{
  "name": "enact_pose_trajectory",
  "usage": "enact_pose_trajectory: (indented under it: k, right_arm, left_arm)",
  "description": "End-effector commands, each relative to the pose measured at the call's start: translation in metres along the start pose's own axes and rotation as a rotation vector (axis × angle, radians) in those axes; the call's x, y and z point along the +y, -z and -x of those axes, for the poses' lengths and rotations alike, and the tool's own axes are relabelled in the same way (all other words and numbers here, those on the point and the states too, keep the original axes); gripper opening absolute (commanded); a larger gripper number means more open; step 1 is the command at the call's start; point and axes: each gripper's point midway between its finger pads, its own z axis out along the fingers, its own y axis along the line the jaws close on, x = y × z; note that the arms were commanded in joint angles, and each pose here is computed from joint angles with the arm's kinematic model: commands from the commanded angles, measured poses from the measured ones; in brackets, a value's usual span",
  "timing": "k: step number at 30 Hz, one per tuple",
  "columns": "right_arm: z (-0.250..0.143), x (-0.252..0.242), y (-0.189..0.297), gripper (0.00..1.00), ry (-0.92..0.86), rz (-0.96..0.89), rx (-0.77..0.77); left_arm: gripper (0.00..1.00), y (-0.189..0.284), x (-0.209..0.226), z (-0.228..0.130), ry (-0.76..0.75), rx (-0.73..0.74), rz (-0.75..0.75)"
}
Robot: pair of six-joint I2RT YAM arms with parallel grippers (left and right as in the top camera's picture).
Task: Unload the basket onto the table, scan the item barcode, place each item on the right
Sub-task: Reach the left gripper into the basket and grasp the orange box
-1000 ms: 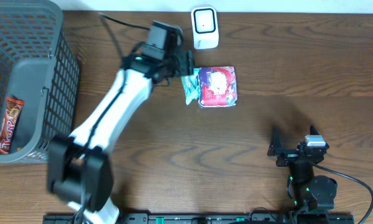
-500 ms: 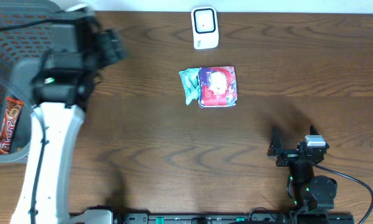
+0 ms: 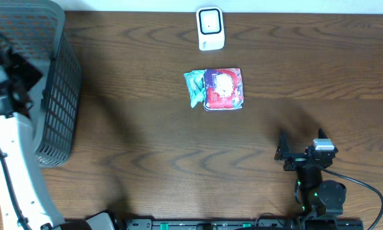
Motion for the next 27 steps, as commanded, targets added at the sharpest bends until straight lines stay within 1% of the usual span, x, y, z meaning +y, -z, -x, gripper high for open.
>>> enact_pose_trajectory:
  k: [1, 6, 12, 15, 18, 27]
  right_arm:
    - [-0.001, -0.001, 0.000, 0.99, 0.015, -0.006, 0.000]
    - [-0.001, -0.001, 0.000, 0.99, 0.015, -0.006, 0.000]
    - [-0.001, -0.001, 0.000, 0.99, 0.014, -0.006, 0.000]
    - [-0.001, -0.001, 0.000, 0.99, 0.014, -0.006, 0.000]
    - [-0.001, -0.001, 0.000, 0.99, 0.014, -0.006, 0.000]
    - [-0.001, -0.001, 0.000, 0.99, 0.014, -0.006, 0.000]
  left_arm:
    - [0.79, -0.009, 0.035, 0.007, 0.090, 0.009, 0.096]
    - [0.79, -0.029, 0.055, -0.009, 0.110, 0.093, 0.162]
    - [0.80, -0.064, 0.064, -0.050, 0.082, 0.268, 0.237]
    - [0.82, -0.077, 0.081, -0.073, 0.151, 0.346, 0.350]
    - [0.85, -0.089, 0.093, -0.094, 0.208, 0.423, 0.429]
    - [0.89, -0.118, 0.120, -0.143, 0.234, 0.620, 0.564]
